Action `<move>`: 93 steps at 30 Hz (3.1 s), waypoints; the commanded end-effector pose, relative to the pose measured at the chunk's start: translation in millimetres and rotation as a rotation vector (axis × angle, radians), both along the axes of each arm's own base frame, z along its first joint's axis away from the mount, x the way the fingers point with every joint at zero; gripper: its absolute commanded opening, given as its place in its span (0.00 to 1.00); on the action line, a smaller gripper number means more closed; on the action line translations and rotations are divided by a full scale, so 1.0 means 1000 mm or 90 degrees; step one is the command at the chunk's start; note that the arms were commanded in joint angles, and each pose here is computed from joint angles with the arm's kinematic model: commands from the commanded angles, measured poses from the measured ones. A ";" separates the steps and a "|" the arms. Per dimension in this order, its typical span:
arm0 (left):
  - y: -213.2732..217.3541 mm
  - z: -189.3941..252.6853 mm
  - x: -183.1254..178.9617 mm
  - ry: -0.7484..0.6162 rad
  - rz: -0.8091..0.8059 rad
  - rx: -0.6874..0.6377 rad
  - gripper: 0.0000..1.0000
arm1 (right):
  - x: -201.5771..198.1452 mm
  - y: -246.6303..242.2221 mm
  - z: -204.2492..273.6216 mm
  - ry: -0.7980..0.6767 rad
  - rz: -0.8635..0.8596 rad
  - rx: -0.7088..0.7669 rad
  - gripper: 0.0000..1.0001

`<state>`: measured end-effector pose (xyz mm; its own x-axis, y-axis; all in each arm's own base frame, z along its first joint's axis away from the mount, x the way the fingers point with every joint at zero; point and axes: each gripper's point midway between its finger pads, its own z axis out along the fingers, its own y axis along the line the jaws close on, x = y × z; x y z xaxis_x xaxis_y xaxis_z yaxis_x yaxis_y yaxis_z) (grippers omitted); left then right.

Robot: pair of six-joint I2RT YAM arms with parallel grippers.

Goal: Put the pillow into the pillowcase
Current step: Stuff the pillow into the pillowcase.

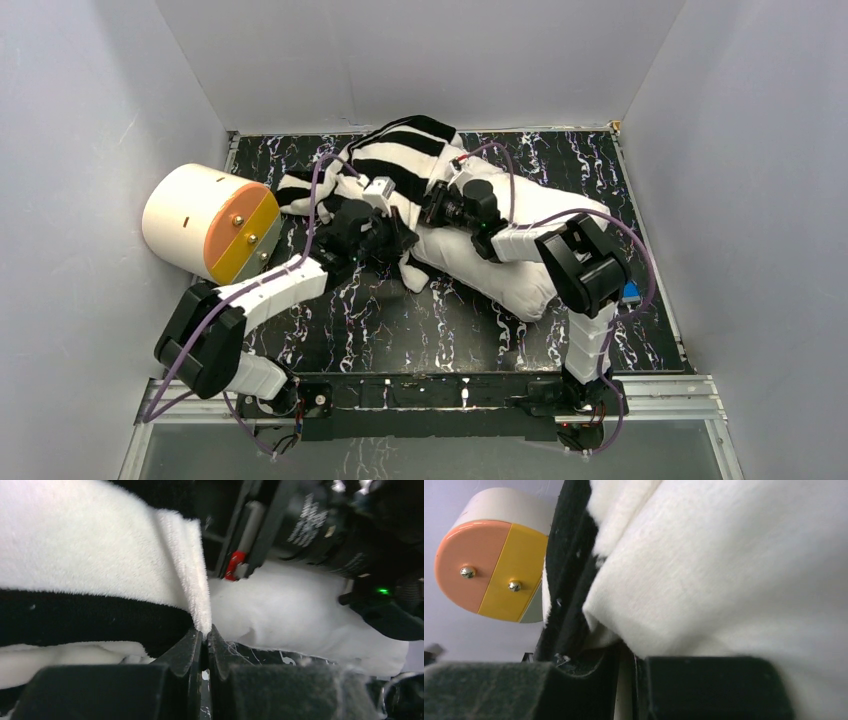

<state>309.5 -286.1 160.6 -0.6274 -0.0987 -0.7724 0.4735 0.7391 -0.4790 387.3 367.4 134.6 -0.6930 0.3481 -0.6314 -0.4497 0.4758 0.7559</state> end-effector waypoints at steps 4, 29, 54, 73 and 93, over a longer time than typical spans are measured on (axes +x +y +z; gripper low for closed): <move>-0.018 -0.012 -0.020 0.054 -0.007 -0.115 0.04 | 0.023 -0.017 -0.026 -0.010 -0.114 -0.043 0.24; 0.075 0.001 -0.034 0.063 0.201 -0.012 0.61 | -0.081 -0.067 0.057 -0.552 0.310 -0.495 0.92; 0.082 -0.011 -0.011 0.029 0.245 -0.099 0.77 | -0.025 0.018 0.078 -0.546 0.132 -0.390 0.00; 0.080 -0.058 0.046 0.005 0.293 0.026 0.60 | -0.024 0.008 0.124 -0.379 0.017 -0.124 0.00; -0.034 -0.018 -0.071 0.021 0.035 -0.087 0.00 | 0.024 0.014 0.086 -0.366 -0.086 -0.097 0.00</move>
